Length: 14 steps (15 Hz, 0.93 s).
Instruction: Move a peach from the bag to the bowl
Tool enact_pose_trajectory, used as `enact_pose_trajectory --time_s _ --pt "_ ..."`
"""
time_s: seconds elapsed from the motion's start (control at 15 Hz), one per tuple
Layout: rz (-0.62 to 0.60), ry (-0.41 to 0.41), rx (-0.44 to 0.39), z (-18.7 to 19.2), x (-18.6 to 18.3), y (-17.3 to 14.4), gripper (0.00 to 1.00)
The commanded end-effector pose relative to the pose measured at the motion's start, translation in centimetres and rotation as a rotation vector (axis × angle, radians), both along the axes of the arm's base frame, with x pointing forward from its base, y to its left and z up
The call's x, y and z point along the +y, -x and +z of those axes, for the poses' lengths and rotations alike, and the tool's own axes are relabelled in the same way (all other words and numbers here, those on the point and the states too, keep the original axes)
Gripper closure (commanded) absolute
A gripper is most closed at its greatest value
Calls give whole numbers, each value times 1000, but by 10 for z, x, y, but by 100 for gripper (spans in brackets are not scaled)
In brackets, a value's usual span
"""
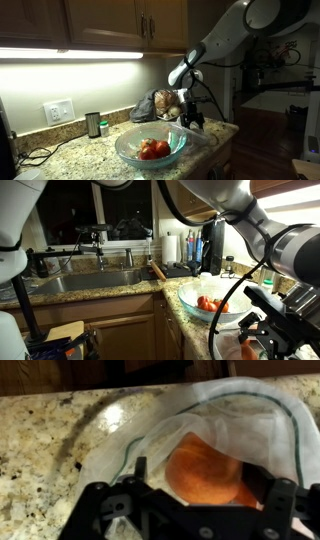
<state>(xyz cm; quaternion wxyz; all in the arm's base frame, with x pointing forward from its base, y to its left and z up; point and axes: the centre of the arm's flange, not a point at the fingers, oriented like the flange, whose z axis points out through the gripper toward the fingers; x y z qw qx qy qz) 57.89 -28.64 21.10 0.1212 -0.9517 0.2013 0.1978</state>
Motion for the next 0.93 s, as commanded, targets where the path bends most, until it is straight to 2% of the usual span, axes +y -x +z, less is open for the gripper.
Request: enact_pose_trajectory --time_s 0.0,0.2,0.47,0.87 --pt "-34 -13 18 3 -6 -2 33" --pt "-32 -11 17 5 -5 -2 53" --pt "-37 20 -8 12 -6 0 56" --pt "-53 117 -105 36 -8 -4 56"
